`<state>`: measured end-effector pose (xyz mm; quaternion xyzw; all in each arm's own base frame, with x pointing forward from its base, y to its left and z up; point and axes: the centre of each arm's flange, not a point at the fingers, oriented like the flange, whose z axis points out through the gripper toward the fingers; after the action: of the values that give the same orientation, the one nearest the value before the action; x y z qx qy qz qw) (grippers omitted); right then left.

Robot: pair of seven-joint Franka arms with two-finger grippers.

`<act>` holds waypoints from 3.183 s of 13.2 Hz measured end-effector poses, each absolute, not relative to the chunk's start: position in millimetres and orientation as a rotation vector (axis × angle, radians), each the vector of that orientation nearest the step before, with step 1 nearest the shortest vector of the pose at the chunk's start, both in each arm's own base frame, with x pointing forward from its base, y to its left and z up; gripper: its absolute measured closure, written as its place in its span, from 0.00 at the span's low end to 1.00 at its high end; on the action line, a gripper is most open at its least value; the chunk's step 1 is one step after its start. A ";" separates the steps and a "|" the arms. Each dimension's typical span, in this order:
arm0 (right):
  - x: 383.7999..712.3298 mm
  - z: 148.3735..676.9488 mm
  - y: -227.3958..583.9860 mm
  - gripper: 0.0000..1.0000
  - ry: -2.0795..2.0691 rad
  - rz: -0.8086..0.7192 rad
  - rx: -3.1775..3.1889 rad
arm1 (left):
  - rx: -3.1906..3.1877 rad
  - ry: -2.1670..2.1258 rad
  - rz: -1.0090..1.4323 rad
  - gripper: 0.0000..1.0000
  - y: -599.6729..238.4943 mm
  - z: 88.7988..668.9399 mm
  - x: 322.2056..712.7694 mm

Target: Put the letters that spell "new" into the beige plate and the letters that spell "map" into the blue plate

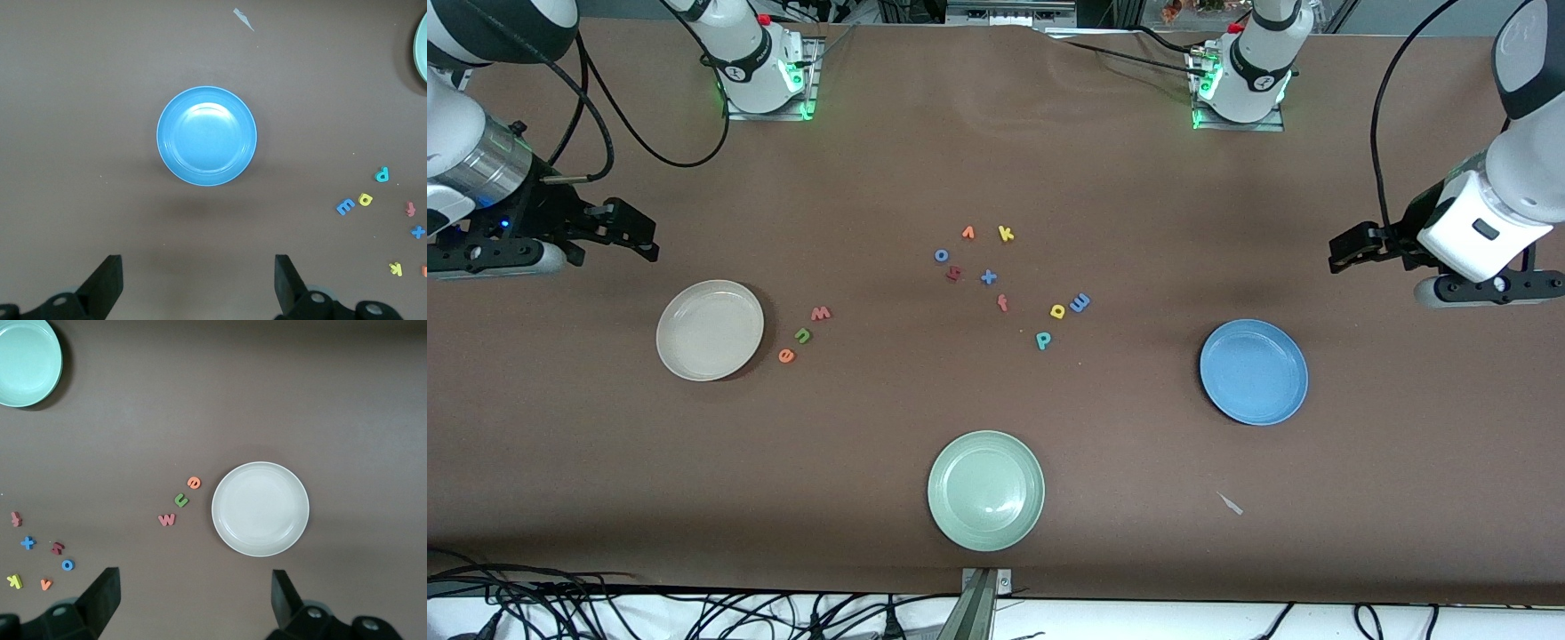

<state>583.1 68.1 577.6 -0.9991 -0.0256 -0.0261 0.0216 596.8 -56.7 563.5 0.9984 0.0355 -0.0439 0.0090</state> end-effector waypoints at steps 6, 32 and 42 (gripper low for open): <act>583.2 577.6 67.4 0.00 -0.077 -0.081 -3.096 | 3.118 0.118 -0.152 0.00 -54.5 555.0 601.8; 583.7 577.6 64.6 0.00 -0.070 -0.082 -3.097 | 3.089 -0.174 -0.214 0.00 -150.0 457.6 635.3; 583.9 578.0 64.2 0.00 -0.069 -0.083 -3.097 | 3.047 -0.500 -0.206 0.00 -349.2 260.8 606.0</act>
<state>583.9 64.2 578.0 -0.9992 -0.0222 -0.0268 0.0215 606.0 -349.2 260.8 0.9844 -0.1614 -0.0666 0.0235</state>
